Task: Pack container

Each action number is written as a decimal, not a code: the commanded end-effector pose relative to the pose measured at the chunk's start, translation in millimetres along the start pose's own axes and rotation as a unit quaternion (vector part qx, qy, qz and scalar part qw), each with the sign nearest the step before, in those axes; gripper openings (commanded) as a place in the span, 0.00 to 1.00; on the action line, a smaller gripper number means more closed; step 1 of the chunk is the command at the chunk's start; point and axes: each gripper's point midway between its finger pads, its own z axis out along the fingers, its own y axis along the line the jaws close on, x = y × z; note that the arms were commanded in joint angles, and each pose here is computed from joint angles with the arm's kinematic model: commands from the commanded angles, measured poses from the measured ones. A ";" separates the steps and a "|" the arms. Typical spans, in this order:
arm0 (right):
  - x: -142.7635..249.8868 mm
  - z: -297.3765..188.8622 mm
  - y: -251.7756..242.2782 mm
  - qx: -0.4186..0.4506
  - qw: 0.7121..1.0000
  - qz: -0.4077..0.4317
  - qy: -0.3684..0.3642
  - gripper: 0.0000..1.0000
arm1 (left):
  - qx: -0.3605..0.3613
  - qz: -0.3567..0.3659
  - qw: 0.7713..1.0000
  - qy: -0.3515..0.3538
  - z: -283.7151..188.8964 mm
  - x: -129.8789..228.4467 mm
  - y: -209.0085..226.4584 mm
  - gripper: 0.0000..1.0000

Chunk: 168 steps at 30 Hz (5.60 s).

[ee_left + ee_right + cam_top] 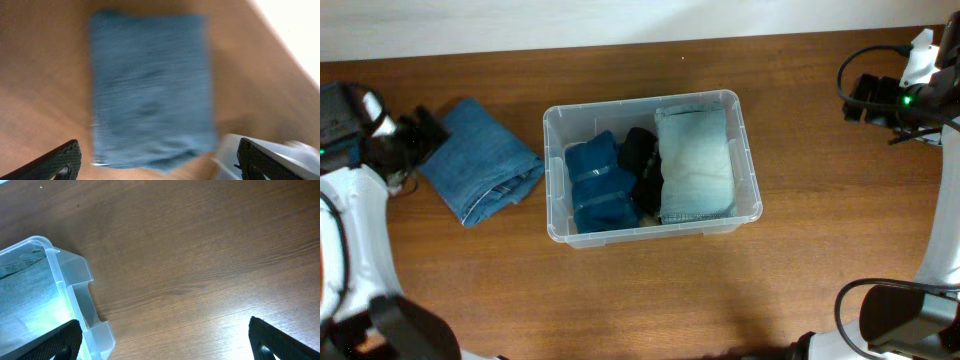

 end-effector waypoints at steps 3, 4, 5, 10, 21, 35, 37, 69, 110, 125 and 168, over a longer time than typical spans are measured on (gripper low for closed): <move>-2.7 -7.8 2.6 -0.007 1.000 0.003 -0.012 0.98 | 0.036 -0.016 0.992 0.118 83.5 34.4 42.0 0.99; -2.7 -7.8 2.6 -0.007 1.000 0.003 -0.012 0.98 | 0.039 -0.018 0.990 0.132 98.0 40.1 45.5 0.99; -2.5 -7.7 2.6 -0.007 1.000 0.003 -0.011 0.98 | 0.033 -0.030 0.988 0.148 113.2 47.7 52.1 0.99; -0.9 -7.7 2.6 -0.007 1.000 0.004 -0.008 0.98 | 0.047 -0.049 0.980 0.186 159.9 69.8 60.4 0.99; 0.6 -7.7 2.5 -0.006 1.000 0.004 -0.005 0.98 | 0.158 0.040 0.982 0.098 62.9 21.1 -8.9 0.00; 1.1 -7.7 2.5 -0.007 1.000 0.004 -0.004 0.99 | 0.324 0.352 0.878 0.019 -146.7 163.9 -231.6 0.00; 1.1 -7.7 2.5 -0.007 1.000 0.004 -0.004 0.98 | 0.288 0.374 0.880 0.048 -121.3 187.7 -236.2 0.00; 2.1 -3.8 3.3 -0.010 1.000 0.005 0.003 0.98 | 0.042 0.441 0.888 0.121 34.9 188.7 -209.3 0.00; 165.8 -44.4 74.4 -0.082 0.951 -0.172 -0.243 0.98 | 0.074 0.294 0.917 -0.258 -182.6 148.1 -36.5 0.99; 266.0 11.9 37.2 -0.060 0.973 -0.182 -0.126 0.98 | 0.026 0.308 0.938 -0.158 -174.0 227.1 38.3 0.99; 201.8 43.4 77.4 -0.136 0.849 -0.197 -0.471 0.98 | 0.026 0.308 0.938 -0.158 -170.4 228.1 39.6 0.99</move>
